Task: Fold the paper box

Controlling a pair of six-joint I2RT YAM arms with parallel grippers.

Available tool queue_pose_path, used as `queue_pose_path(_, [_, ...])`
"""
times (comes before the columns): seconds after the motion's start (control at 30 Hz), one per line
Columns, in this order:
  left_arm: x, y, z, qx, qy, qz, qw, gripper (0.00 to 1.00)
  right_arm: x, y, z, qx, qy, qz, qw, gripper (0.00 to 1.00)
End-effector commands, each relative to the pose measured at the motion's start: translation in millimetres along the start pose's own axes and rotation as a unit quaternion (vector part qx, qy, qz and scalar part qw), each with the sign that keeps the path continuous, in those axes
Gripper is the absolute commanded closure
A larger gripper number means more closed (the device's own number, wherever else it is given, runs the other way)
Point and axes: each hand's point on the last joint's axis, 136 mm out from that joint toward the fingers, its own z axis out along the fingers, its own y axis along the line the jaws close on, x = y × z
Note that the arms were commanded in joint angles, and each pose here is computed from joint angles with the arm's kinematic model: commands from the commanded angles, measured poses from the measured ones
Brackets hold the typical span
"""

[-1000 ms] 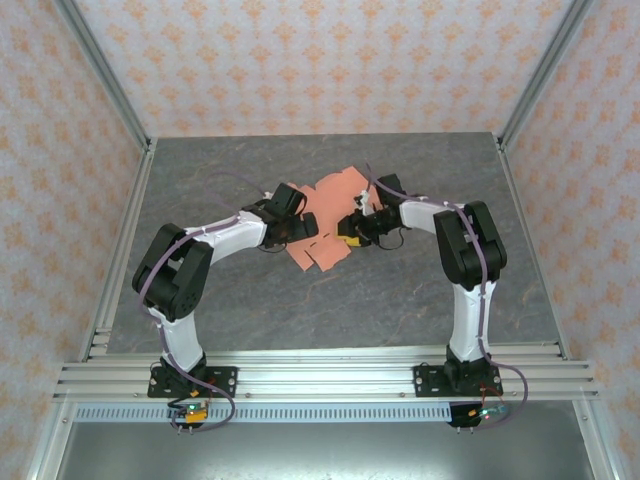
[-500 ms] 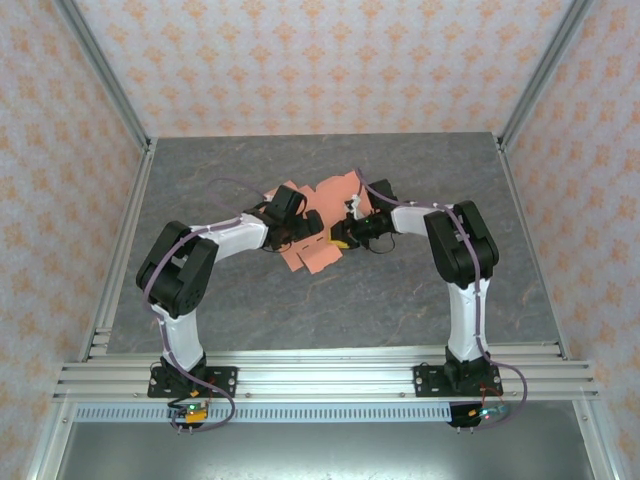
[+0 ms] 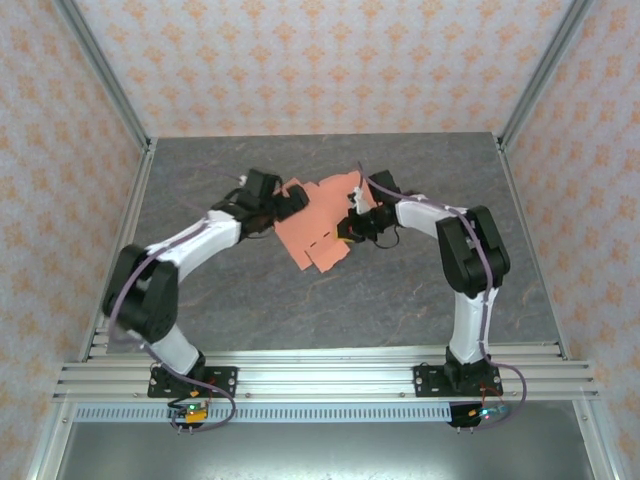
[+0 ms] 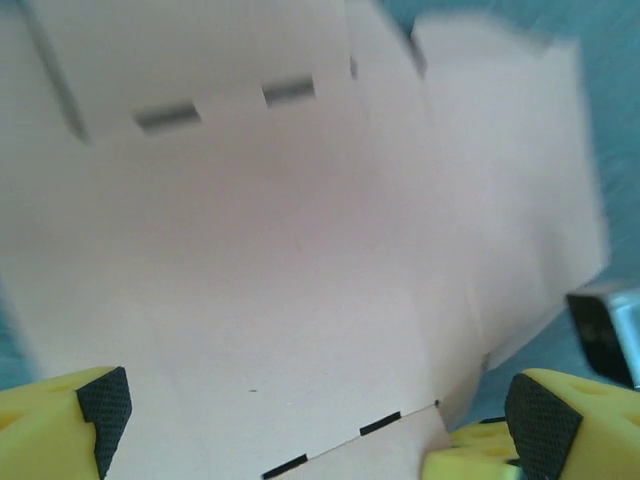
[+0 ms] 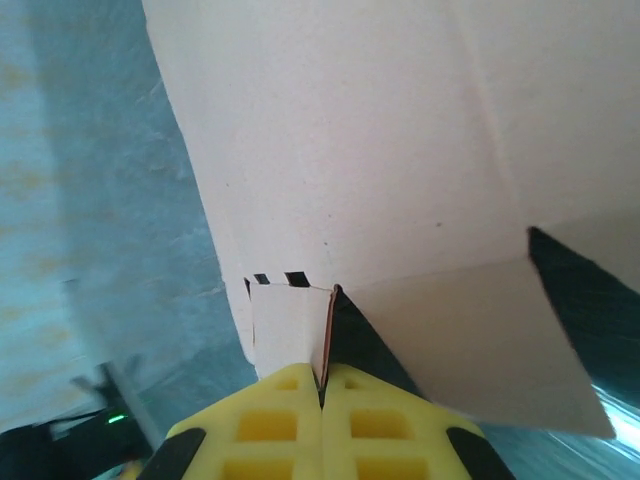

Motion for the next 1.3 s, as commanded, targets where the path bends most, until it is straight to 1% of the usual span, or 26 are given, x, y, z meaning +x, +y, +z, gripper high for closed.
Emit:
queue_pose_path(0.0, [-36.5, 18.7, -43.7, -0.012, -0.061, -0.028, 0.998, 0.00, -21.7, -7.7, -53.0, 0.162, -0.056, -0.113, 0.979, 1.00])
queue_pose_path(0.07, [-52.3, 26.1, -59.8, -0.010, -0.083, -0.036, 0.996, 0.00, -33.3, -5.0, -74.6, 0.221, -0.085, -0.162, 0.958, 1.00])
queue_pose_path(0.13, [-62.9, 36.9, -71.4, -0.022, -0.099, -0.043, 0.994, 0.00, -45.0, -3.4, -97.7, 0.303, -0.105, -0.211, 0.923, 1.00])
queue_pose_path(0.2, [-68.4, 47.8, -77.1, -0.029, -0.102, -0.057, 0.993, 0.00, -54.8, 3.3, -116.9, 0.387, -0.119, -0.268, 0.874, 1.00])
queue_pose_path(0.23, [-69.7, 51.3, -78.4, -0.029, -0.100, -0.063, 0.993, 0.00, -58.5, 8.3, -122.3, 0.414, -0.122, -0.292, 0.853, 1.00])
queue_pose_path(0.33, [-71.2, 68.7, -81.3, -0.035, -0.103, -0.087, 0.990, 0.00, -65.5, 19.4, -128.6, 0.503, -0.115, -0.370, 0.772, 1.00])
queue_pose_path(0.4, [-68.8, 83.4, -79.9, -0.038, -0.106, -0.116, 0.987, 0.00, -65.6, 21.3, -119.8, 0.556, -0.103, -0.413, 0.714, 1.00])
queue_pose_path(0.43, [-68.2, 87.3, -78.6, -0.033, -0.107, -0.125, 0.986, 0.00, -63.9, 20.7, -111.8, 0.570, -0.095, -0.426, 0.697, 1.00])
queue_pose_path(0.53, [-61.9, 103.4, -70.7, -0.036, -0.098, -0.152, 0.983, 0.00, -49.8, 3.3, -74.1, 0.601, -0.039, -0.445, 0.663, 0.92])
queue_pose_path(0.57, [-59.7, 107.5, -68.5, -0.038, -0.096, -0.159, 0.982, 0.00, -43.9, -3.1, -65.4, 0.607, -0.025, -0.443, 0.660, 0.86])
queue_pose_path(0.6, [-57.0, 110.4, -65.7, -0.037, -0.091, -0.166, 0.981, 0.00, -35.7, -11.2, -56.2, 0.612, -0.012, -0.439, 0.658, 0.76])
queue_pose_path(0.63, [-55.9, 111.8, -63.6, -0.036, -0.088, -0.169, 0.981, 0.00, -29.2, -14.5, -50.2, 0.610, -0.010, -0.433, 0.663, 0.67])
queue_pose_path(0.67, [-55.0, 112.6, -62.3, -0.035, -0.084, -0.169, 0.981, 0.00, -21.0, -16.5, -44.2, 0.605, -0.012, -0.429, 0.671, 0.62])
queue_pose_path(0.73, [-55.1, 115.1, -61.6, -0.040, -0.082, -0.164, 0.982, 0.00, -6.1, -11.2, -37.3, 0.584, -0.028, -0.430, 0.688, 0.57])
queue_pose_path(0.83, [-56.5, 116.9, -59.0, -0.044, -0.082, -0.166, 0.982, 0.00, 15.3, 10.3, -36.9, 0.526, -0.060, -0.428, 0.732, 0.51])
queue_pose_path(0.87, [-57.9, 114.8, -56.9, -0.041, -0.079, -0.165, 0.982, 0.00, 21.3, 18.8, -39.5, 0.501, -0.076, -0.424, 0.751, 0.49])
queue_pose_path(0.9, [-59.4, 112.3, -54.7, -0.039, -0.074, -0.162, 0.983, 0.00, 26.8, 29.3, -41.0, 0.466, -0.094, -0.419, 0.773, 0.45])
queue_pose_path(0.97, [-61.5, 110.3, -51.0, -0.039, -0.069, -0.159, 0.984, 0.00, 33.8, 47.3, -48.4, 0.413, -0.132, -0.415, 0.799, 0.37])
queue_pose_path(1.0, [-61.7, 111.0, -49.5, -0.040, -0.069, -0.163, 0.984, 0.00, 35.3, 57.8, -55.8, 0.389, -0.157, -0.413, 0.808, 0.33])
queue_pose_path(1.07, [-61.5, 109.5, -45.7, -0.033, -0.066, -0.170, 0.983, 0.00, 31.2, 72.0, -75.2, 0.358, -0.208, -0.394, 0.821, 0.24])
queue_pose_path(1.1, [-61.6, 107.5, -43.9, -0.028, -0.064, -0.170, 0.983, 0.00, 25.1, 75.1, -88.4, 0.341, -0.234, -0.369, 0.832, 0.21])
queue_pose_path(1.2, [-59.7, 108.7, -42.0, -0.028, -0.059, -0.166, 0.984, 0.00, -2.7, 66.7, -125.1, 0.285, -0.284, -0.268, 0.876, 0.21])
queue_pose_path(1.27, [-56.8, 110.4, -41.4, -0.030, -0.058, -0.168, 0.984, 0.00, -24.3, 53.6, -148.8, 0.269, -0.312, -0.188, 0.892, 0.20])
